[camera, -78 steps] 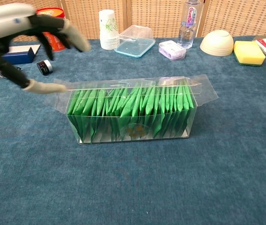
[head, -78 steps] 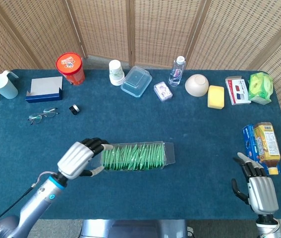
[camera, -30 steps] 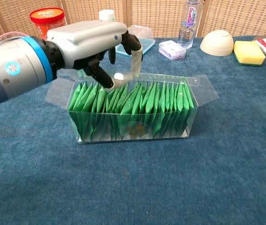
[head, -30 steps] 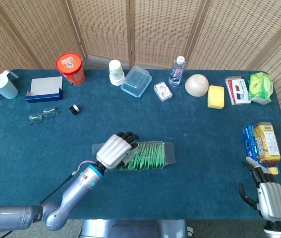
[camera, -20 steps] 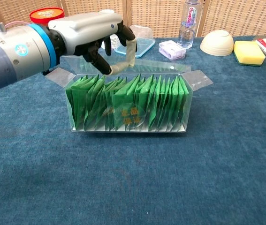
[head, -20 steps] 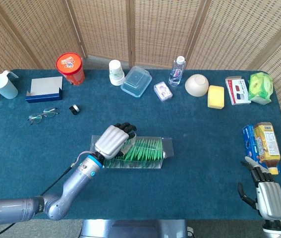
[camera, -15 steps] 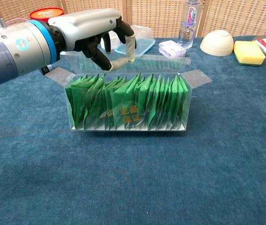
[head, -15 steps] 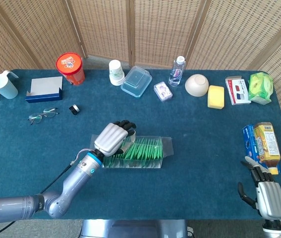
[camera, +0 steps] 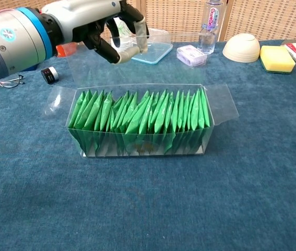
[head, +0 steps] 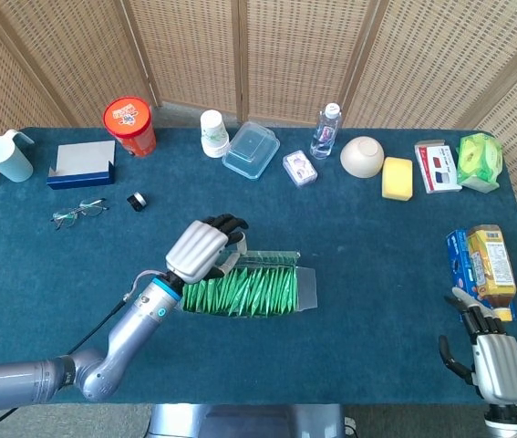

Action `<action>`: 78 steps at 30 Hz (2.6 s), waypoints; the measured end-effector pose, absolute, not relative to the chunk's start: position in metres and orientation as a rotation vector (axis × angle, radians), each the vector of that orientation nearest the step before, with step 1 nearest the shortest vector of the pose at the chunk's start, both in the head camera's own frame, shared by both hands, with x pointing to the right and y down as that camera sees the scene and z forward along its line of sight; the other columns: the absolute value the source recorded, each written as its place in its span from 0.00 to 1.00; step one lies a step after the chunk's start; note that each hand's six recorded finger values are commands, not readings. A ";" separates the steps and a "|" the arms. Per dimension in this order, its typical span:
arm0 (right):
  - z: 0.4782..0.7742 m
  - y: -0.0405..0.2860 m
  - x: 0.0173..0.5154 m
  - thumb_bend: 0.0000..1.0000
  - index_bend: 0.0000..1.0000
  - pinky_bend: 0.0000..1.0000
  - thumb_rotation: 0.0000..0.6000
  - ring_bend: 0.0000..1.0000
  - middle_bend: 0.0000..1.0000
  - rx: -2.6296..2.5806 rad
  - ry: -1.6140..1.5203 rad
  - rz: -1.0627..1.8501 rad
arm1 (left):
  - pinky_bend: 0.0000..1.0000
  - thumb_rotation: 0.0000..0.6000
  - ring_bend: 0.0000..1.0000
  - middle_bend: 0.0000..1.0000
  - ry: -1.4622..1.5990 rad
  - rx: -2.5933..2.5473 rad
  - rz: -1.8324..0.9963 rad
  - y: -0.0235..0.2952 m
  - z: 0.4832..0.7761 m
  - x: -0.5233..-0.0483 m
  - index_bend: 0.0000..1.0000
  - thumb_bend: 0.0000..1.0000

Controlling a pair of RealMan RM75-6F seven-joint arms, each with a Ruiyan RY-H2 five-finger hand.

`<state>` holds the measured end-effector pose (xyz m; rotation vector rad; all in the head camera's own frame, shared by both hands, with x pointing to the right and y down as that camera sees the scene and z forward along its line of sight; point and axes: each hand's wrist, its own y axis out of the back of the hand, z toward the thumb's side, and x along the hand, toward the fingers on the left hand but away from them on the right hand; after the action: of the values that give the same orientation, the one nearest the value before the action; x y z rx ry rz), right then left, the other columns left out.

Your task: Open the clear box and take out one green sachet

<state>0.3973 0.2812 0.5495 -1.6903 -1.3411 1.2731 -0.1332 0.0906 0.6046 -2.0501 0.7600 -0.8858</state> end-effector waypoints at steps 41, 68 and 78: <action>0.548 0.285 0.401 0.47 0.18 0.24 1.00 0.18 0.17 -1.682 -1.346 1.291 | 0.38 0.38 0.21 0.25 0.965 -2.648 -1.077 0.032 0.660 -0.148 0.47 0.50; 0.546 0.285 0.398 0.47 0.18 0.24 1.00 0.18 0.17 -1.677 -1.349 1.283 | 0.37 0.32 0.06 0.11 1.039 -2.142 -0.993 0.020 0.622 -0.194 0.10 0.48; 0.548 0.284 0.396 0.48 0.18 0.24 1.00 0.18 0.17 -1.682 -1.346 1.279 | 0.37 0.31 0.06 0.13 0.982 -2.093 -0.771 0.050 0.573 -0.182 0.16 0.47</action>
<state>0.3956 0.2837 0.5478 -1.6825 -1.3459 1.2790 -0.1820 0.0499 0.5734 -2.0933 0.9820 -0.7714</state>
